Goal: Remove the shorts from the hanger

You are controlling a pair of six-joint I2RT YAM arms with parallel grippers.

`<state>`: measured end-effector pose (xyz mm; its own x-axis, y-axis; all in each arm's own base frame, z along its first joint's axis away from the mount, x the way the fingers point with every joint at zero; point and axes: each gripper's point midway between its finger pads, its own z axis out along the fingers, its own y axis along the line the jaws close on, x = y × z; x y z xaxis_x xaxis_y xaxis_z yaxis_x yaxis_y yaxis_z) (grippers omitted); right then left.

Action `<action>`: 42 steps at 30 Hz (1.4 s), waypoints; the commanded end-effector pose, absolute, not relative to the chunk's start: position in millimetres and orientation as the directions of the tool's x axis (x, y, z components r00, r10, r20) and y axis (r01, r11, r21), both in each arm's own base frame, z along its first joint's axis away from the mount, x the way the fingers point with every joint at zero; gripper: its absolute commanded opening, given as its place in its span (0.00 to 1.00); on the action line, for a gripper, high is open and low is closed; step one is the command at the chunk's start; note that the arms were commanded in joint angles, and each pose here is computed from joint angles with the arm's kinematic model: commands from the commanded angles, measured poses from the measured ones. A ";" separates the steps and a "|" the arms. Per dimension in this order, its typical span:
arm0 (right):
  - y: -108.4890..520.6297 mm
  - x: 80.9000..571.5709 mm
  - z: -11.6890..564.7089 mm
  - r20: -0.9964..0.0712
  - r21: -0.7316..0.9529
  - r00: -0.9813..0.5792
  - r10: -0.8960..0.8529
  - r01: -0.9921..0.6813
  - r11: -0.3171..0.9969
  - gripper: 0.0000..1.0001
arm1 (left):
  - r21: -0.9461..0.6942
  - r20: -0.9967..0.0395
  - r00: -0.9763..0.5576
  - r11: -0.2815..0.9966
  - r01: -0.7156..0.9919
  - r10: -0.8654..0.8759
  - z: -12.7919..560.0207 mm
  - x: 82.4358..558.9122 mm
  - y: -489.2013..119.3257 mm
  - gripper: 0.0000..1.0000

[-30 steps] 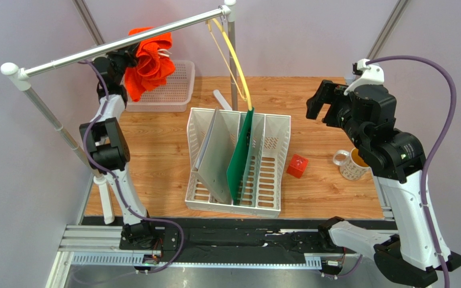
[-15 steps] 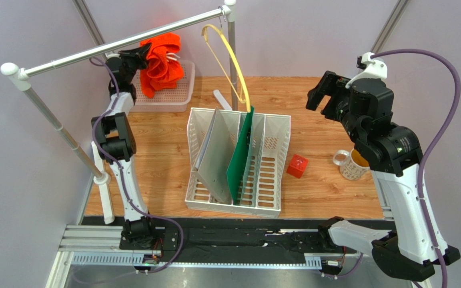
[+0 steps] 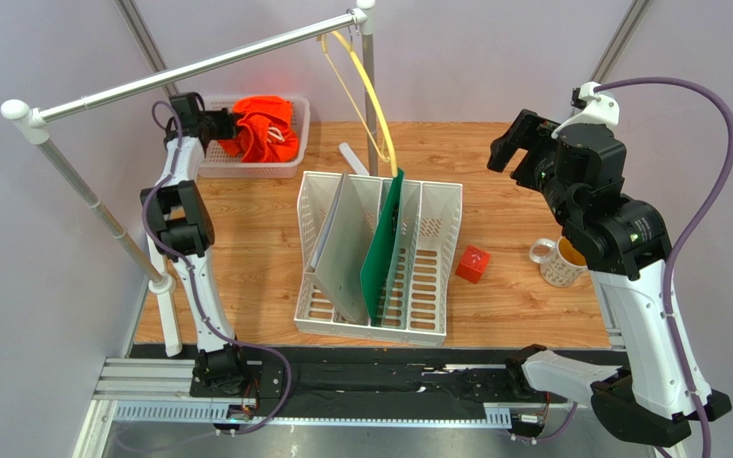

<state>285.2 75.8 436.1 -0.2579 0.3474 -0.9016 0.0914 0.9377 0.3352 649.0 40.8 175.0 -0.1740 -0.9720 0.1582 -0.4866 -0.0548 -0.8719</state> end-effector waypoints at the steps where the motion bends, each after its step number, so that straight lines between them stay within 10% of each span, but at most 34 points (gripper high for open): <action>1: 76.3 293.9 449.5 -0.904 0.359 -0.210 0.373 0.102 0.928 0.90 | -0.827 0.102 -0.174 0.014 -0.562 -0.980 187.7 634.1 45.8 0.16; 6: 79.3 303.4 449.5 -0.911 0.336 -0.218 0.351 0.104 0.936 0.90 | -0.810 0.123 -0.178 0.005 -0.587 -0.976 176.8 634.8 43.3 0.42; 10: 83.9 308.5 448.7 -0.911 0.333 -0.225 0.346 0.093 0.938 0.90 | -0.815 0.084 -0.180 0.036 -0.579 -0.980 183.7 630.3 47.2 0.96; 30: 94.1 308.3 433.1 -0.905 0.315 -0.288 0.313 0.042 0.948 0.91 | -0.900 0.034 -0.386 0.140 -0.414 -0.922 244.6 609.5 -6.9 0.97; 42: 89.2 241.8 412.8 -0.859 0.344 -0.419 0.295 -0.044 0.938 0.92 | -0.898 -0.123 -0.530 0.321 -0.300 -0.839 311.6 490.6 -68.8 0.96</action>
